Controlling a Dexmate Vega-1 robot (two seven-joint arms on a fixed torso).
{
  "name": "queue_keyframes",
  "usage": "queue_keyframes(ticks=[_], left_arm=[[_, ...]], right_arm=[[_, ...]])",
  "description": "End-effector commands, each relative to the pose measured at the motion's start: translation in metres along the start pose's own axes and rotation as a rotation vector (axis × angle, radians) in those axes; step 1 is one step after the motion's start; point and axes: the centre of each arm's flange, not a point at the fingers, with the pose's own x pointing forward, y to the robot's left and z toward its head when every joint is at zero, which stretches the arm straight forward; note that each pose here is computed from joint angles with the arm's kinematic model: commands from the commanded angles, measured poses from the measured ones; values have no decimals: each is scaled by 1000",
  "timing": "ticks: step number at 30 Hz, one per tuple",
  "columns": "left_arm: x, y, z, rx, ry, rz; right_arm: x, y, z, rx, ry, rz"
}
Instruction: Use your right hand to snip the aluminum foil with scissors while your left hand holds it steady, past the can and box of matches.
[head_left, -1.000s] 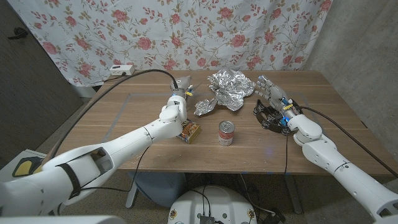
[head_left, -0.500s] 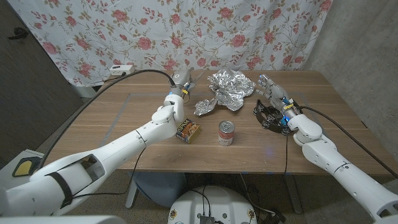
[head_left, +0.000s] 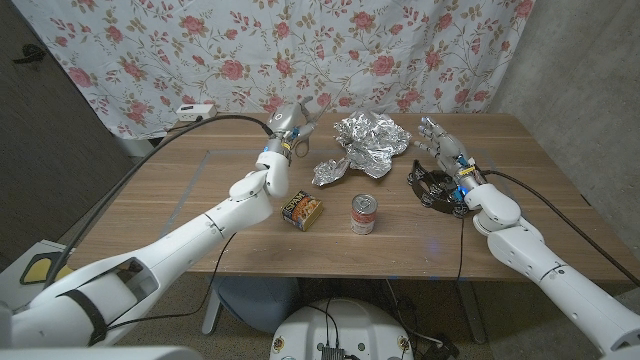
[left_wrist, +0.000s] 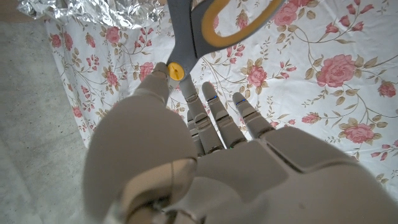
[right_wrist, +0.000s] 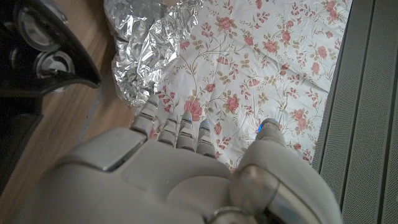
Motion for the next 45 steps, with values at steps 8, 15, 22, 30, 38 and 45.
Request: queue_keyframes(ticks=[8,15,22,30,38,45], left_arm=[[1,14,1,-180,-84,45],[2,17,5,-200,-119,46],[4,20,7,-282,-141,36],[13,26,11,-385,-183,0],[15,26,18,-485,-184,-1],[17,24,19,-589,-204,-43]], right_arm=[[-15,-1,14,-13,-19,-36],[-16,0,17,-19,-27,-34],[-17,1,18,-19,-25,-37],[-19,0,21,-22,-24,-48],[-21,-3,24,-27,-23,-60],[-21,-3,25,-32,-22,-60]])
